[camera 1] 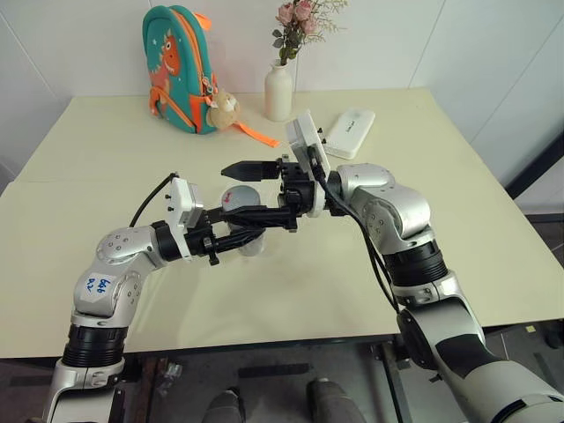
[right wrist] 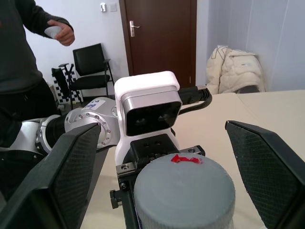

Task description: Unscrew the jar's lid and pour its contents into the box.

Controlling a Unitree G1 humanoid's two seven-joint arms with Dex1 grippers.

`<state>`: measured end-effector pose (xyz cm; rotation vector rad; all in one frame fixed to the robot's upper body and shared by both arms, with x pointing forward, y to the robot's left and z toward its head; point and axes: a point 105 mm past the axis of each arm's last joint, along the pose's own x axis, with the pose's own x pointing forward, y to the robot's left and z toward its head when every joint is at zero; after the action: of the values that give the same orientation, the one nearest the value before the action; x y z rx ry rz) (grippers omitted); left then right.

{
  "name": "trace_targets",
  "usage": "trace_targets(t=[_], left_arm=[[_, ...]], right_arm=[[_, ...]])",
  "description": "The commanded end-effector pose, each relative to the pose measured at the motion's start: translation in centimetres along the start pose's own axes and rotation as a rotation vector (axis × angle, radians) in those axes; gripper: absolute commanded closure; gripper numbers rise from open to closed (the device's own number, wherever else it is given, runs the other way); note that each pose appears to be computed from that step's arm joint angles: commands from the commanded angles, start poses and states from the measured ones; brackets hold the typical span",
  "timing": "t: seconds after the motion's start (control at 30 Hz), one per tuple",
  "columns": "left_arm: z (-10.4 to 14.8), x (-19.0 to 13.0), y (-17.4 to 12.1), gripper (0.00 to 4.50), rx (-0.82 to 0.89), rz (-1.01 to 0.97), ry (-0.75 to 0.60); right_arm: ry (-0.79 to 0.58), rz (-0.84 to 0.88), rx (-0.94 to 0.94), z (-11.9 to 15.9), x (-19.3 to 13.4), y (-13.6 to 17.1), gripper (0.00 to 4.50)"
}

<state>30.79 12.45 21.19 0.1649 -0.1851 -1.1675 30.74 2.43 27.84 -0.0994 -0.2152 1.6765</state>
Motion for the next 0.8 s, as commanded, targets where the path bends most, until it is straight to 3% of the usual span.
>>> trace_targets(t=[0.03,0.8], left_arm=[[1.53,0.03,-0.31,2.57,0.043,-0.015,-0.041],[1.44,0.06,-0.46,2.57,0.041,-0.016,-0.042]], right_arm=[[0.024,-0.001,-0.057,0.08,0.6,-0.3,0.04],[-0.018,-0.002,-0.05,0.41,0.39,-0.72,0.04]])
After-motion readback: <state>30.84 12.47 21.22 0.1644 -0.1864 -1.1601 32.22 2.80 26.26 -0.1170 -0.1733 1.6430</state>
